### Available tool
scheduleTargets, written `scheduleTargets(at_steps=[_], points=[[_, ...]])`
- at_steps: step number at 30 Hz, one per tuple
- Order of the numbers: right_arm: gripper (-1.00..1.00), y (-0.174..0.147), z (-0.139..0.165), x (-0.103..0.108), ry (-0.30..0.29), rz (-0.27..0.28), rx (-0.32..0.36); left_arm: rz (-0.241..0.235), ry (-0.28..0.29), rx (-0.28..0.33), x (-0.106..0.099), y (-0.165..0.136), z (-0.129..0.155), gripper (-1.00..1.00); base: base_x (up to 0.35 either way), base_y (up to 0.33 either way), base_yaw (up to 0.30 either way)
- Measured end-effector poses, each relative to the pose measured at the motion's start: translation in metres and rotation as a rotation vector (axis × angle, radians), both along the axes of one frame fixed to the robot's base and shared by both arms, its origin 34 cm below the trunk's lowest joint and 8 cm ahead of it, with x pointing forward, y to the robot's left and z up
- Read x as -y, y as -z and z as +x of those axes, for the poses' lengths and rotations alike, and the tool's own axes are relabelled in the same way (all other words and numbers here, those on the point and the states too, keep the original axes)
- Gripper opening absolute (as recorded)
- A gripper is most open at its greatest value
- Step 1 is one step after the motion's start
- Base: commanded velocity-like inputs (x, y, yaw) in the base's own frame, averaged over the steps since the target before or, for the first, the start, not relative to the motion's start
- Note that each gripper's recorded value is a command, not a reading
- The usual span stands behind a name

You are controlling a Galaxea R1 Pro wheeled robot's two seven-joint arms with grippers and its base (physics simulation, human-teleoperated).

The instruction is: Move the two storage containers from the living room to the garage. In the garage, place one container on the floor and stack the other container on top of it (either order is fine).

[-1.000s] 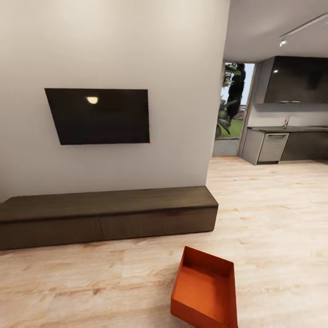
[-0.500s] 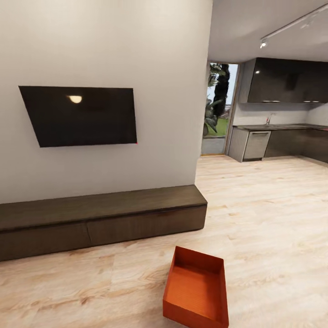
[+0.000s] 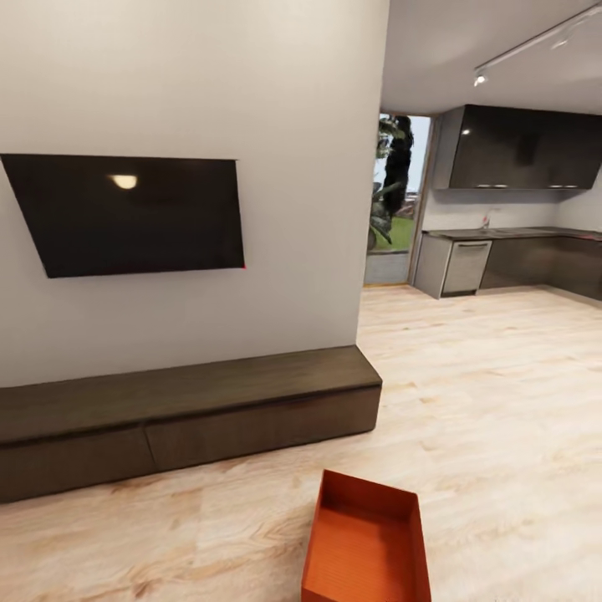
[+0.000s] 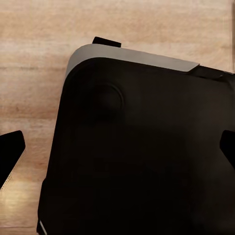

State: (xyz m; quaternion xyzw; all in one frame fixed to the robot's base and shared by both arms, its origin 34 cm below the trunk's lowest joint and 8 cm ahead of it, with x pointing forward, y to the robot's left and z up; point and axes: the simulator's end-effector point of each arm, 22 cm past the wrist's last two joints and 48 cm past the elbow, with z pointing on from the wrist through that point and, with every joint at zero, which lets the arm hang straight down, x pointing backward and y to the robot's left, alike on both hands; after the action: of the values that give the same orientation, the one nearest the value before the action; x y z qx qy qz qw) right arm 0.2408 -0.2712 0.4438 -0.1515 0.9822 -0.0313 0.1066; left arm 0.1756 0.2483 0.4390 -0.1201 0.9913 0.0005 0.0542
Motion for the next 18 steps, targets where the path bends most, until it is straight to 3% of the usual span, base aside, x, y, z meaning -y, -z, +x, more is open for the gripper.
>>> scheduleTargets(at_steps=[18], points=[[1.00,0.0000,0.0000,0.0012,0.001,-0.001,0.000,-0.001,0.000,0.000,0.0011,0.0000,0.0000,1.00,0.003,0.000,-0.243]])
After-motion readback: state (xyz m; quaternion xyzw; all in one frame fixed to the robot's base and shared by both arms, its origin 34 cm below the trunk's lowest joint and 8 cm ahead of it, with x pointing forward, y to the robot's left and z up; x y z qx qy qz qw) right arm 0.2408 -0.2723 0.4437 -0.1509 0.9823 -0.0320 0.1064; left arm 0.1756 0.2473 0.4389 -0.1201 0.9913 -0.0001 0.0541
